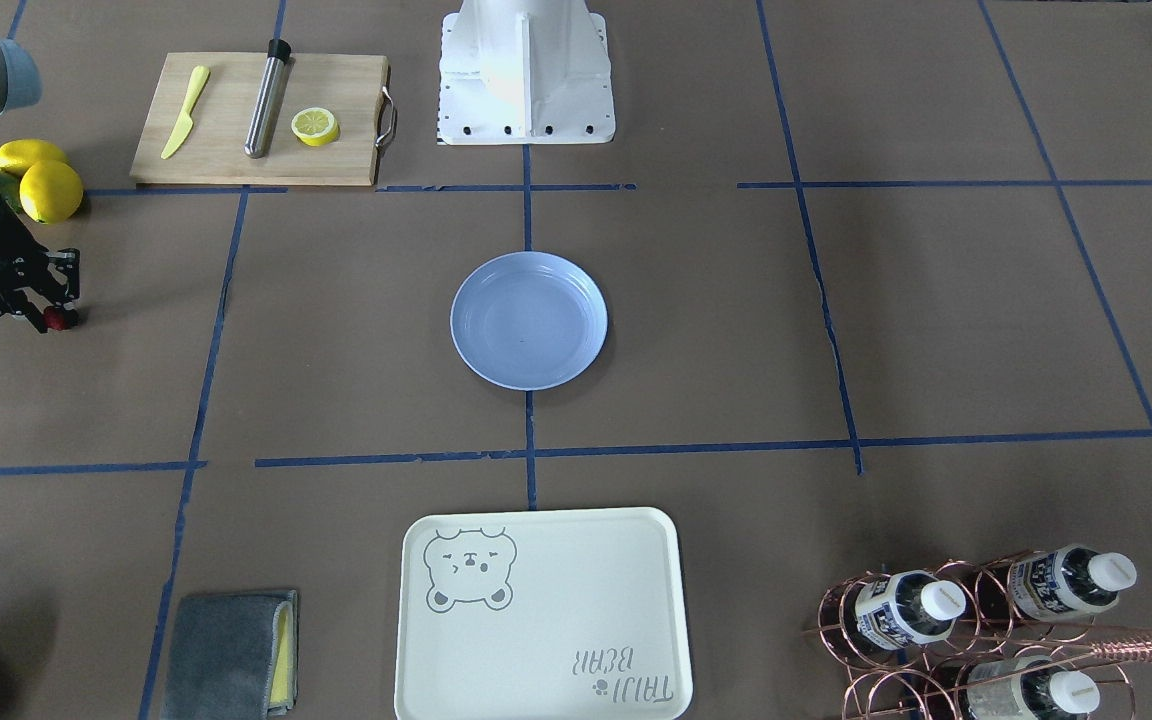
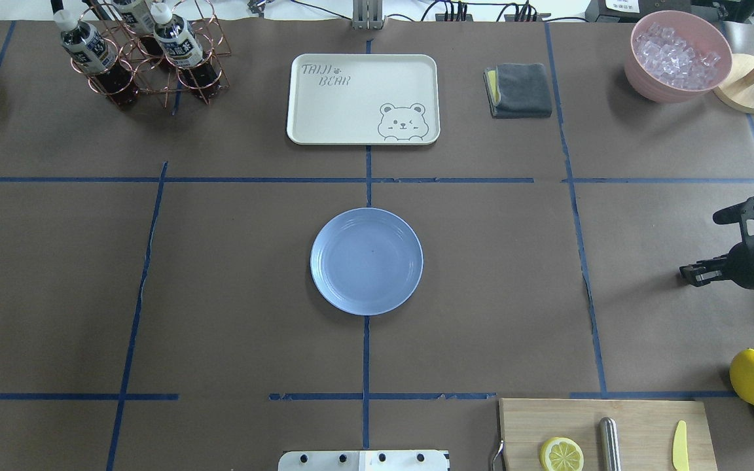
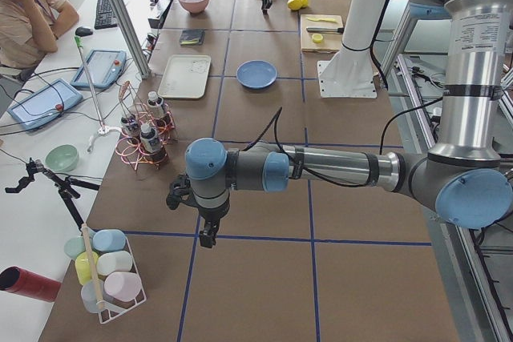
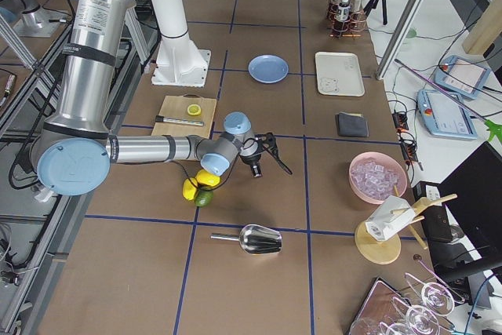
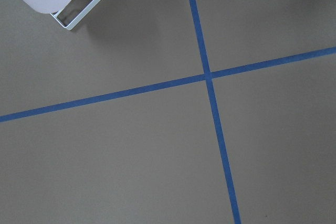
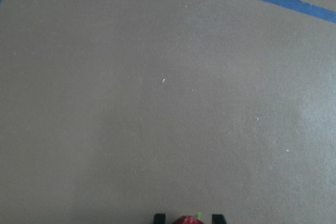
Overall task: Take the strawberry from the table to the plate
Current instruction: 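Carry the strawberry with the right gripper over the light-blue plate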
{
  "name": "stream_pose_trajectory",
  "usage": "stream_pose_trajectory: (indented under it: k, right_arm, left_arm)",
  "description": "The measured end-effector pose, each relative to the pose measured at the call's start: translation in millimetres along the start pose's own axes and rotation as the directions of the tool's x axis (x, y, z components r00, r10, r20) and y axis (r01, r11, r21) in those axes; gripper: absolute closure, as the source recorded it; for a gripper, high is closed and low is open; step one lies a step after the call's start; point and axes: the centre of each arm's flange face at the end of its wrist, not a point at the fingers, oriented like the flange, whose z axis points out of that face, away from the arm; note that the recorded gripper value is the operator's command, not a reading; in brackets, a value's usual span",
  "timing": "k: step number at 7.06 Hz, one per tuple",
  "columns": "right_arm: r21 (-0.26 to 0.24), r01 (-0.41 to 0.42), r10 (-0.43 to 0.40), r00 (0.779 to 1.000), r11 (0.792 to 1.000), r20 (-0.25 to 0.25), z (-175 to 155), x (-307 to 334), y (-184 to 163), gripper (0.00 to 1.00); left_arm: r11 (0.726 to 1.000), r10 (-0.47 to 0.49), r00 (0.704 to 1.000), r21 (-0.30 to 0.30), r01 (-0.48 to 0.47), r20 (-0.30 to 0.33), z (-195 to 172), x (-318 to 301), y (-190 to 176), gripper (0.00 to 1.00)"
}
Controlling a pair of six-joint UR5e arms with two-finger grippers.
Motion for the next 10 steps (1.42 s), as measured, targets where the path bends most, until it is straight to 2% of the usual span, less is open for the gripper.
stream_pose_trajectory:
  k: [1,2,3,4,6,8,10]
  right_arm:
    - [0.017,0.008,-0.008,1.000,1.000,0.017,-6.4,-10.1,-7.5,1.00]
    - [0.056,0.006,-0.009,0.998,0.998,0.055,-20.5,-33.4,-26.3,1.00]
    - [0.090,-0.014,0.005,0.995,0.996,0.095,-31.8,-67.7,-58.0,1.00]
    - [0.098,-0.046,0.035,0.993,0.994,0.115,-39.6,-113.8,-103.0,1.00]
    - [0.069,-0.105,0.095,0.987,0.992,0.130,-56.5,-236.2,-180.1,1.00]
    - [0.056,-0.166,0.161,0.983,0.985,0.094,-65.9,-377.3,-218.2,1.00]
    - [0.062,-0.201,0.198,0.979,0.978,0.054,-49.0,-483.4,-228.0,1.00]
  left_arm:
    - [1.000,0.002,1.000,0.002,-0.002,0.000,-0.8,0.6,-0.5,0.00]
    - [1.000,0.004,1.000,0.004,-0.004,0.001,-1.8,1.4,-1.1,0.00]
    - [1.000,0.007,1.000,0.007,-0.007,0.002,-3.5,2.8,-1.7,0.00]
    - [1.000,0.012,1.000,0.012,-0.012,0.003,-5.9,4.9,-2.5,0.00]
    - [1.000,0.019,1.000,0.020,-0.019,0.005,-11.1,9.3,-3.9,0.00]
    - [1.000,0.021,1.000,0.024,-0.021,0.006,-14.4,11.7,-4.3,0.00]
    - [1.000,0.018,1.000,0.023,-0.018,0.005,-14.8,11.1,-3.4,0.00]
